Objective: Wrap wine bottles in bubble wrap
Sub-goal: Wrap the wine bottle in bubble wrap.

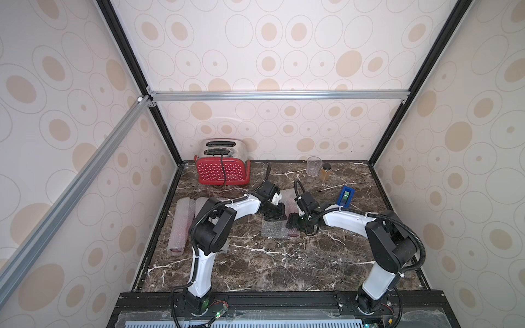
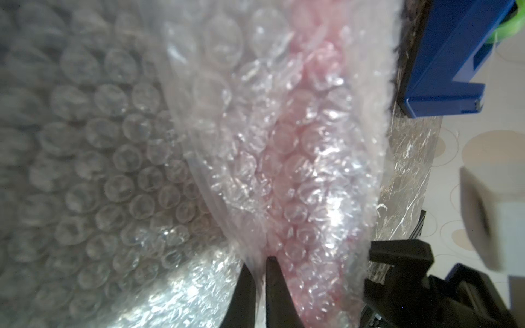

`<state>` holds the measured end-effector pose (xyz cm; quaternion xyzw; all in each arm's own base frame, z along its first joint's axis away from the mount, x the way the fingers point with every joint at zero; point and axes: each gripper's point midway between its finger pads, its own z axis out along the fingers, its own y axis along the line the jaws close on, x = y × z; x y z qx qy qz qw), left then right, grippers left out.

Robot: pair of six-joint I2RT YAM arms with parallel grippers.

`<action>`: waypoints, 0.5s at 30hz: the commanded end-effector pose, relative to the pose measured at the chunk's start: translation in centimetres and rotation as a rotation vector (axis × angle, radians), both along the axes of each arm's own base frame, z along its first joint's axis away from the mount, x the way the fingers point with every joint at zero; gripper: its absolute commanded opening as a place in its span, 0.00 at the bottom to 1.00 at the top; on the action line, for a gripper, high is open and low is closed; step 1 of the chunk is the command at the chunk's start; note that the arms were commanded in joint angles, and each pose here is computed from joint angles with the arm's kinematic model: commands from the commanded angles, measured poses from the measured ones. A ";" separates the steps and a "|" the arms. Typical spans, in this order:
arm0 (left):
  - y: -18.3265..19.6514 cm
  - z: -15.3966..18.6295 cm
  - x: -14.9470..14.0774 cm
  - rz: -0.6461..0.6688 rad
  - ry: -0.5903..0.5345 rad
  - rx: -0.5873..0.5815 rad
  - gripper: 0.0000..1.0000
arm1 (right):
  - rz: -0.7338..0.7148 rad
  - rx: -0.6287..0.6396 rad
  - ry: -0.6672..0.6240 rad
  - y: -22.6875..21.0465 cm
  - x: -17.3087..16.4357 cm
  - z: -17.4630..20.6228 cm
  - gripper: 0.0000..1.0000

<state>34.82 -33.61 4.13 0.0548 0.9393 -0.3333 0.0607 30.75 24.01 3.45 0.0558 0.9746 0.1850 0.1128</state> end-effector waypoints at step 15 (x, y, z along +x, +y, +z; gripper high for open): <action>2.4 3.2 0.8 0.017 -0.110 0.088 0.22 | -0.032 -0.122 0.082 -2.2 -1.8 -2.6 0.50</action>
